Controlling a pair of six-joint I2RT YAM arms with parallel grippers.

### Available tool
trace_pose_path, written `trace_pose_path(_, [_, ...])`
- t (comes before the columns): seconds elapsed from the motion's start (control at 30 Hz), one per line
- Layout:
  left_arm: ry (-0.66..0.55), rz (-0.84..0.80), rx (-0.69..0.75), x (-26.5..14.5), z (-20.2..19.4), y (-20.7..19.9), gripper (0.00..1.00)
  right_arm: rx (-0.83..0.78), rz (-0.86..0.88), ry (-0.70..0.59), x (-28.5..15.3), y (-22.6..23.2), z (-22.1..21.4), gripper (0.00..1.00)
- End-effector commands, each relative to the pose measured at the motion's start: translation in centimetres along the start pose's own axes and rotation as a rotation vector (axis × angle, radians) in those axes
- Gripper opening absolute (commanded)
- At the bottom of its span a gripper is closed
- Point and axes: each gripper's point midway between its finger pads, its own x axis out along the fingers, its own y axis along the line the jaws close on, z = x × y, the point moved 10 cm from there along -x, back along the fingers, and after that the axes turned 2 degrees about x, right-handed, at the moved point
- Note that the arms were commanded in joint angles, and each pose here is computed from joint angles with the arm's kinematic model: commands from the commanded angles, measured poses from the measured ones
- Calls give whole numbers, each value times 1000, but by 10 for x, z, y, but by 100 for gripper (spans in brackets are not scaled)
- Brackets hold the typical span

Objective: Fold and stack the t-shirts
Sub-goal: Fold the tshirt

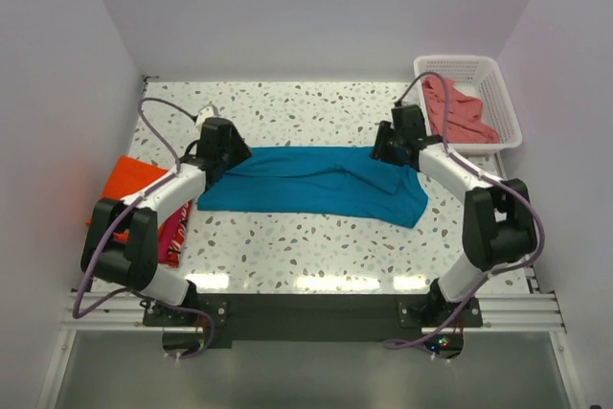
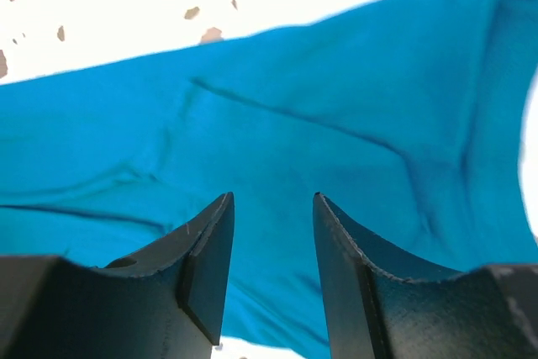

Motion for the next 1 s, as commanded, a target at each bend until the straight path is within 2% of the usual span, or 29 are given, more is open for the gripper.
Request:
trace_pose_path(0.0, [-7, -61, 91, 10, -5, -21, 54, -48, 46, -90, 11, 30, 29, 45])
trace_pose_path(0.17, [49, -114, 166, 23, -26, -39, 52, -119, 24, -50, 44, 60, 24, 45])
trace_pose_path(0.37, [68, -121, 188, 19, -44, -36, 51, -152, -31, -39, 72, 72, 21, 43])
trace_pose_path(0.67, [84, -106, 201, 21, -52, -30, 50, -172, -139, -37, 92, 77, 6, 40])
trace_pose_path(0.87, [85, -108, 199, 21, -53, -30, 49, -163, -148, -45, 97, 77, 0, 39])
trace_pose_path(0.97, [86, -107, 200, 21, -53, -29, 48, -161, -153, -54, 95, 77, -2, 30])
